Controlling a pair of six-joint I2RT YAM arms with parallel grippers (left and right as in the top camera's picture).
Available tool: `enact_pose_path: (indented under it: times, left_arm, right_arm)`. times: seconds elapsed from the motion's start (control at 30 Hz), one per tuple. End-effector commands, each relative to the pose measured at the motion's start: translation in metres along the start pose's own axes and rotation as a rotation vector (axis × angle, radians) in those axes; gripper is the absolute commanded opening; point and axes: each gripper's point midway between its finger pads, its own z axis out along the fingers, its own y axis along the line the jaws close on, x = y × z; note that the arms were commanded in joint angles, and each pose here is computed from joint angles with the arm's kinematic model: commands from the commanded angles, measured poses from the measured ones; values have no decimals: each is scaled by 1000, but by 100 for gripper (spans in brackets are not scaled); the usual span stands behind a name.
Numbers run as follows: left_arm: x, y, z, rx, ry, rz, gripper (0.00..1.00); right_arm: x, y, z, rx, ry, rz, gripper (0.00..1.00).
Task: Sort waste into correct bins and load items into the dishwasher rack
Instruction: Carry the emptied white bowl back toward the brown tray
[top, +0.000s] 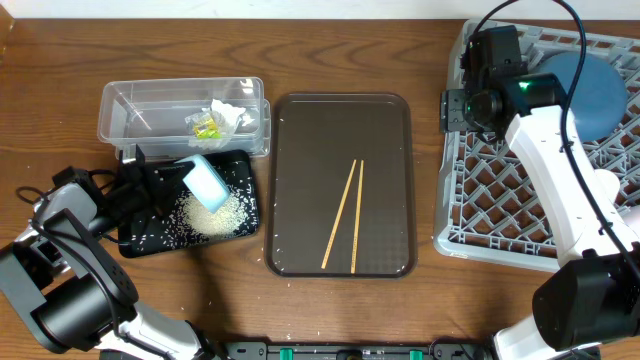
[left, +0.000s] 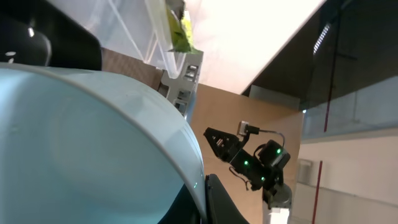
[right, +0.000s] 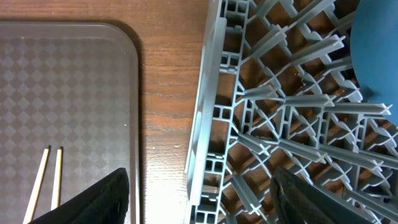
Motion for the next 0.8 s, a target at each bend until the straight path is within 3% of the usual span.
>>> enact_pose_path:
  times: [0.0, 0.23, 0.5, 0.77]
  left_arm:
    - [4, -3, 2, -1, 9, 54, 6]
    - [38, -15, 26, -106, 101, 233, 6]
    - [82, -12, 83, -524, 186, 640, 6]
    - [100, 7, 174, -730, 175, 1088, 6]
  right_arm:
    - [-11, -5, -14, 6, -44, 15, 72]
    - [-11, -6, -13, 7, -45, 19, 72]
    - [-16, -5, -14, 4, -63, 21, 72]
    - [-15, -4, -14, -1, -59, 18, 73]
